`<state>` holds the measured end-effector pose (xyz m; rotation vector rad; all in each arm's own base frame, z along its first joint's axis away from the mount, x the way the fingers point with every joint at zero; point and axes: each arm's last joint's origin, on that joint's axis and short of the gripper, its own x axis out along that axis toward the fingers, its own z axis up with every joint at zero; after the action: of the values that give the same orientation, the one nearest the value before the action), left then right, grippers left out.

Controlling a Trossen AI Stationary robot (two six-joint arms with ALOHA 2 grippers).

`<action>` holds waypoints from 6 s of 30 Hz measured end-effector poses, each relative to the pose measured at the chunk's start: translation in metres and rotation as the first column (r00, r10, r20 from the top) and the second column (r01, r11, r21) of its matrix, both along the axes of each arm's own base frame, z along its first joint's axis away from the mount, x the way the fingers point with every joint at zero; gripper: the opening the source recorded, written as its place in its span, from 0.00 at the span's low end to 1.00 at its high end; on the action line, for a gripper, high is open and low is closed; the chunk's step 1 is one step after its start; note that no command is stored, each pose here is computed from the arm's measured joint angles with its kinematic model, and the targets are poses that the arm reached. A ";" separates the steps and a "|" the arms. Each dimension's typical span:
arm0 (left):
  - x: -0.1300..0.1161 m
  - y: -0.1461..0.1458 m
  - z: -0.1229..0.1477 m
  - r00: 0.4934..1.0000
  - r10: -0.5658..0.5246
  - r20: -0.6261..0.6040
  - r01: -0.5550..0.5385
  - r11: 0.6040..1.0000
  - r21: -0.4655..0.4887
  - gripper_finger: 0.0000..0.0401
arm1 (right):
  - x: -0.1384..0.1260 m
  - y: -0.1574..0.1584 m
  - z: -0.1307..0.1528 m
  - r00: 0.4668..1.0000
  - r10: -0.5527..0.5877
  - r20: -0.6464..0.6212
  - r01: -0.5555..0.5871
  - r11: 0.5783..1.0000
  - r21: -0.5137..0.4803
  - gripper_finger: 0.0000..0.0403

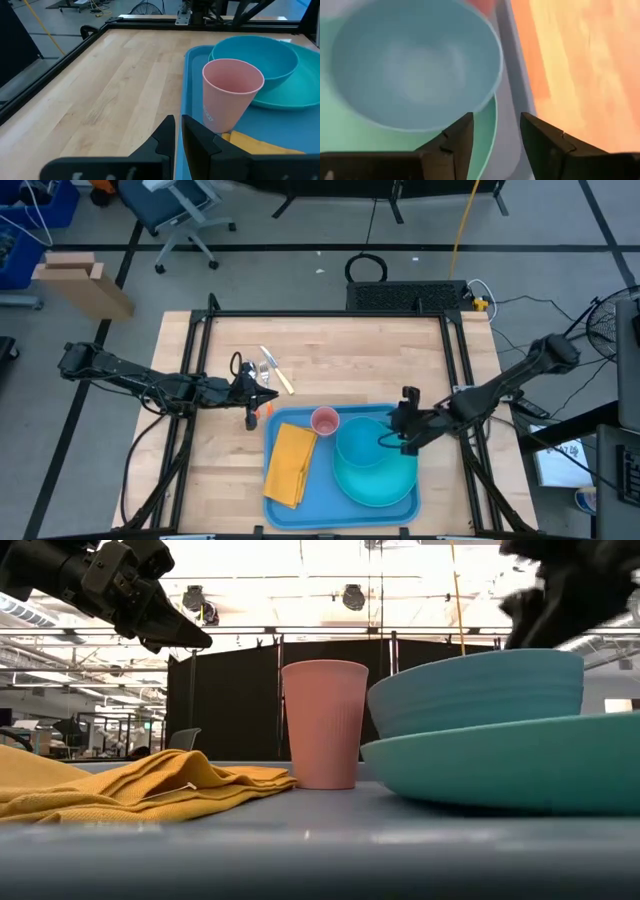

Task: Set up tray
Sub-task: Adjust the blue bowl on the light green plate on the blue serving tray, then adjust the yellow napkin on the blue serving tray, then adjust the blue bowl on the light green plate on the blue serving tray

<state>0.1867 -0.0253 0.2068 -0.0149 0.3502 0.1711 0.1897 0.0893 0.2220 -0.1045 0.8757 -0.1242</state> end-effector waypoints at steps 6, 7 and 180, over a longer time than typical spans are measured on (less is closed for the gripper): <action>0.000 0.000 0.000 1.000 0.000 -0.003 0.000 1.000 0.001 0.09 | 0.008 0.008 0.029 0.984 0.168 0.056 -0.165 0.985 -0.051 0.39; 0.000 0.000 0.000 1.000 0.000 -0.005 0.000 1.000 0.002 0.09 | 0.011 0.010 0.030 0.979 0.196 0.054 -0.193 0.980 -0.048 0.39; 0.006 -0.037 -0.033 0.937 -0.287 -0.200 0.271 0.957 -0.102 0.09 | 0.137 0.085 0.064 0.737 0.626 0.255 -0.547 0.773 -0.320 0.02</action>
<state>0.1932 -0.0623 0.1736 -0.0183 0.5680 -0.1240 0.3266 0.1743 0.2864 -0.5589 0.4310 0.3571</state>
